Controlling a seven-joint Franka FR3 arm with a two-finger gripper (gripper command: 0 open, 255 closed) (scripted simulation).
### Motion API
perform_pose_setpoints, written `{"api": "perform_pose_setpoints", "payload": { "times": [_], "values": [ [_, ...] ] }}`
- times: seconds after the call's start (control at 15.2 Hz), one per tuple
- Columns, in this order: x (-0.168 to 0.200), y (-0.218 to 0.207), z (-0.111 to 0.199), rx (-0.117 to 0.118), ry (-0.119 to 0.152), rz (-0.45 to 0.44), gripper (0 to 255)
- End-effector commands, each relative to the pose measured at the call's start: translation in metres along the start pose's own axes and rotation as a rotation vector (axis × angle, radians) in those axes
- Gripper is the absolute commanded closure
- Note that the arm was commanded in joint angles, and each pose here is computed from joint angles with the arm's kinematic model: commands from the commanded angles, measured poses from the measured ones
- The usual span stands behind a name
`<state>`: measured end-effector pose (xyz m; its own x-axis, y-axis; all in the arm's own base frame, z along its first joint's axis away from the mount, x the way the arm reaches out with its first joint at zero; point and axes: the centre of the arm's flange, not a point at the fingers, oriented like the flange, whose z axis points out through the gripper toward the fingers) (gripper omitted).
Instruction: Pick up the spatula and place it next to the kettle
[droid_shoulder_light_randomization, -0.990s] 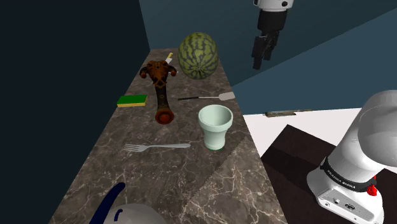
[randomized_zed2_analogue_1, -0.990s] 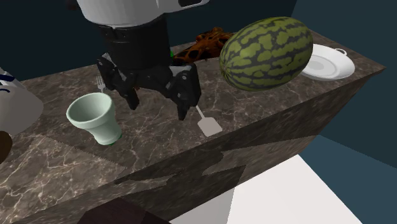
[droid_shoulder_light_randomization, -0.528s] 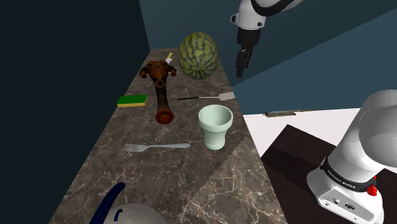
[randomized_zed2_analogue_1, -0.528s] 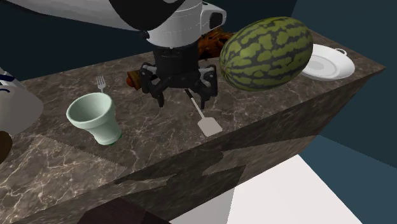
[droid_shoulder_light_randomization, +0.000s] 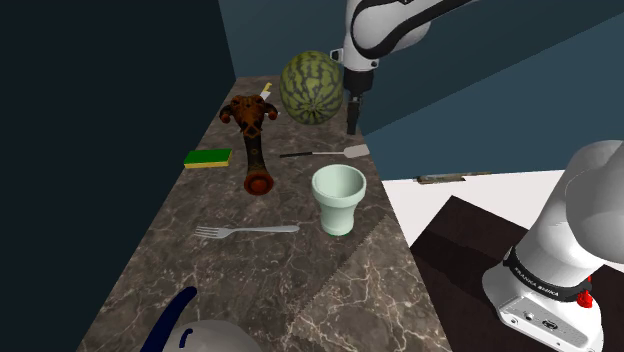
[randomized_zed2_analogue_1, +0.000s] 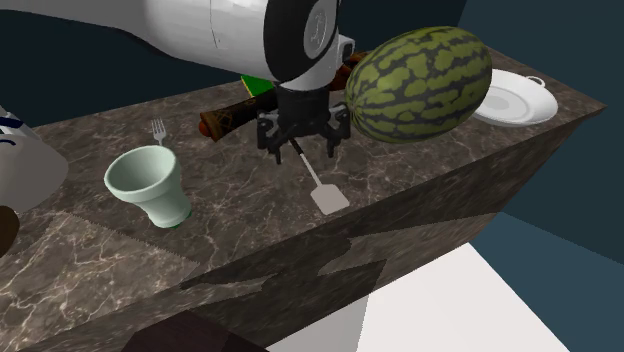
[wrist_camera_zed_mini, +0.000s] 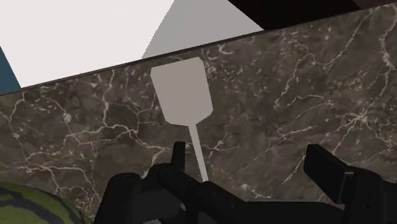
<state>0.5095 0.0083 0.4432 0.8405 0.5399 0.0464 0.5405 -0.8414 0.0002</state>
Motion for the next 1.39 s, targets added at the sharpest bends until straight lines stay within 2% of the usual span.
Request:
{"api": "perform_pose_setpoints", "payload": {
  "times": [0.0, 0.4, 0.92, 1.32],
  "values": [
    [0.021, 0.009, 0.018, 0.003, 0.005, -0.064, 0],
    [0.08, 0.023, 0.067, 0.015, 0.019, -0.246, 0],
    [0.083, 0.022, 0.109, 0.015, 0.02, -0.252, 0],
    [0.083, 0.022, 0.109, 0.015, 0.02, -0.252, 0]
  ]
}}
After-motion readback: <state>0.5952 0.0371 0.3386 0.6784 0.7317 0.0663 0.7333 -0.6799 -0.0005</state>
